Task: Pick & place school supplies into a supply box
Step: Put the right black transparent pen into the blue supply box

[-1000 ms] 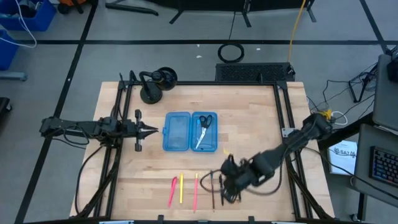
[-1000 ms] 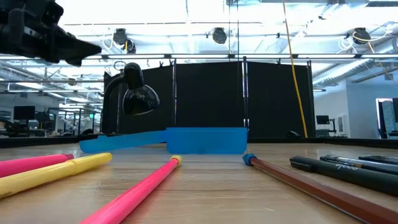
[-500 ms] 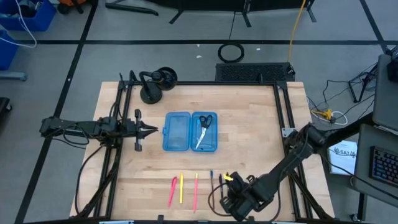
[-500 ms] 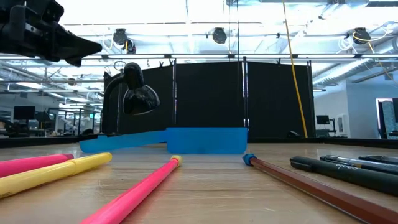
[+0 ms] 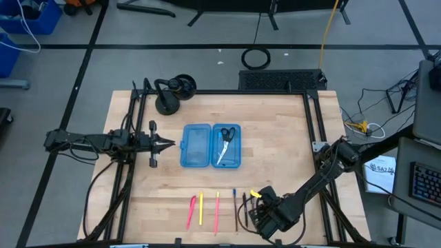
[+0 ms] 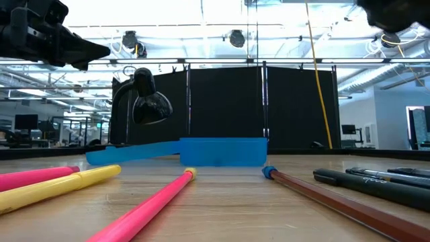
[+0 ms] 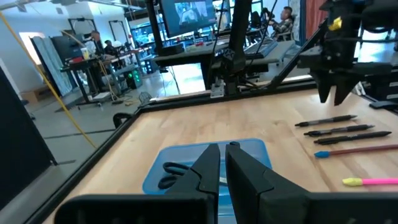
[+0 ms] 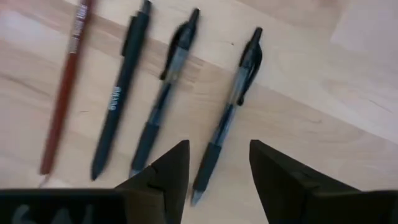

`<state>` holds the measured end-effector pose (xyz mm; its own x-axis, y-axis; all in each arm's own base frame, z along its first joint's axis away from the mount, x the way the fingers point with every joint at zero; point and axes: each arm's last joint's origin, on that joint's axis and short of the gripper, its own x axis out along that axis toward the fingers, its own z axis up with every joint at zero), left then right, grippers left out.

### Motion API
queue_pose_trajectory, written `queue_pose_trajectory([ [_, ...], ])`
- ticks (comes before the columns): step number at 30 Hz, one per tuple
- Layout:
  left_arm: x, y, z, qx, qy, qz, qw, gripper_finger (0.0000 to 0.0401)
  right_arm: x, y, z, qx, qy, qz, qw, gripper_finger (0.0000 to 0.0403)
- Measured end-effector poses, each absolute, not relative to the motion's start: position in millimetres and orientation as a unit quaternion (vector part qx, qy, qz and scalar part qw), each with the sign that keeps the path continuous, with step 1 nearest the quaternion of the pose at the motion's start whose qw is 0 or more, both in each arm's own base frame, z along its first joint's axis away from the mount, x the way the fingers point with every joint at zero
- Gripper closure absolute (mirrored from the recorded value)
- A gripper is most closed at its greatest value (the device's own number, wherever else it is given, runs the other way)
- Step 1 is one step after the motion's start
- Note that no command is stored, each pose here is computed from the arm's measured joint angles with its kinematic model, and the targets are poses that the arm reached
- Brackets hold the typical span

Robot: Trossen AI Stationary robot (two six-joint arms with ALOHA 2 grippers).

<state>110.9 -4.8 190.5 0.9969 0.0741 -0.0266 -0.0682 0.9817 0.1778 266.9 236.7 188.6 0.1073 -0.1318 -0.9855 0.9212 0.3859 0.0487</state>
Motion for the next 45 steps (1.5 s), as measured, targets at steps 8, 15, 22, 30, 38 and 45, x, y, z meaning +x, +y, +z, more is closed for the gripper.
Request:
queue_pose_trajectory([
  [8, 111, -5, 190, 0.089, 0.017, 0.036, 0.995, 0.037, 264, 233, 160, 0.41, 0.519, -0.402, 0.634, 0.0254],
  [15, 111, -5, 190, 0.089, 0.017, 0.036, 0.995, 0.037, 264, 231, 137, 0.452, 0.515, -0.361, 0.633, 0.026],
  [22, 111, -5, 190, 0.089, 0.017, 0.036, 0.995, 0.037, 246, 218, 116, 0.405, 0.572, -0.369, 0.611, 0.0285],
  [30, 111, -5, 190, 0.089, 0.017, 0.036, 0.995, 0.037, 230, 204, 100, 0.337, 0.612, -0.357, 0.62, 0.033],
  [38, 111, -5, 190, 0.089, 0.017, 0.036, 0.995, 0.037, 226, 199, 96, 0.31, 0.625, -0.34, 0.631, 0.0366],
  [45, 111, -5, 190, 0.089, 0.017, 0.036, 0.995, 0.037, 230, 201, 94, 0.303, 0.6, -0.315, 0.67, 0.037],
])
